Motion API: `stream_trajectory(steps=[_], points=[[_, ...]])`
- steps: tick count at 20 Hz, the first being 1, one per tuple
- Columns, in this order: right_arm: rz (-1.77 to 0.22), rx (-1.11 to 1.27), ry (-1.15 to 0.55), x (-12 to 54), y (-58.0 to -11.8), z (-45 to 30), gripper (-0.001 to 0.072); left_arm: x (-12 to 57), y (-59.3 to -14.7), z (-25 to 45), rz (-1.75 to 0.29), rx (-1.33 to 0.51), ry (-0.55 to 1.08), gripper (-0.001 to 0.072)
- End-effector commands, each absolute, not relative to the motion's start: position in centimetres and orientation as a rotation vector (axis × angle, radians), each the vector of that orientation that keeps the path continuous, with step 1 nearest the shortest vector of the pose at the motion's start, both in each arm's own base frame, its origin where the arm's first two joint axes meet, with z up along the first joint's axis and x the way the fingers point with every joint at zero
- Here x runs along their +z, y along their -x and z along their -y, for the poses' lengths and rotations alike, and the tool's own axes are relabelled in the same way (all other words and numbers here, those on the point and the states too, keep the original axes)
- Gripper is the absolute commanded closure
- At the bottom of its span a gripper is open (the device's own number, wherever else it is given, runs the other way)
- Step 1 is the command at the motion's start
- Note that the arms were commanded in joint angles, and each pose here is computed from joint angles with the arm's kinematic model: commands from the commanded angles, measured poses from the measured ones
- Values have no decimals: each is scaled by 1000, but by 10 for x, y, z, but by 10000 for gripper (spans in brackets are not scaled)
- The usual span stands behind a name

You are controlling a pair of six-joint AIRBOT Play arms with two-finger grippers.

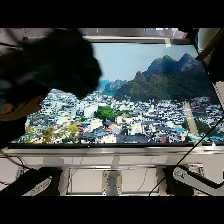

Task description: Fold the clothes and pants, and hang the long-sleeved shirts on hangers.

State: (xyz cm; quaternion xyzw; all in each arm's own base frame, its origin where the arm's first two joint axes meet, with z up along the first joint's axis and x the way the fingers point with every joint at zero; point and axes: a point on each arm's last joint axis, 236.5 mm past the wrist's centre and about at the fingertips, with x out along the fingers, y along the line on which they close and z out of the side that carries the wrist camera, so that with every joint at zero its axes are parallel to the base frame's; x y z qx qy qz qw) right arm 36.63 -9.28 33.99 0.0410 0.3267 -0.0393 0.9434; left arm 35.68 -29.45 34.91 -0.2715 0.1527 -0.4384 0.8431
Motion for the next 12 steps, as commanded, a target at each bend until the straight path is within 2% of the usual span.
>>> stream_trajectory(steps=[1, 4, 6, 8, 10, 11, 12], points=[[-690, -149, -117, 322, -372, 125, 39, 282, -300, 460, -377, -1049, 534, 694], [-717, -90, -176, 303, -395, 124, 39, 169, -254, 563, -535, -1053, 513, 694], [-745, -45, -217, 285, -412, 121, 40, 113, -204, 619, -647, -1145, 442, 694], [-776, -20, -249, 266, -427, 123, 40, 96, -166, 659, -704, -1260, 393, 694], [-811, -5, -243, 250, -435, 127, 39, 116, -181, 672, -569, -1313, 306, 682], [-821, -6, -249, 244, -437, 130, 40, 133, -204, 666, -483, -1304, 258, 464], [-830, 0, -244, 240, -439, 132, 39, 152, -234, 652, -417, -1271, 234, 125]])
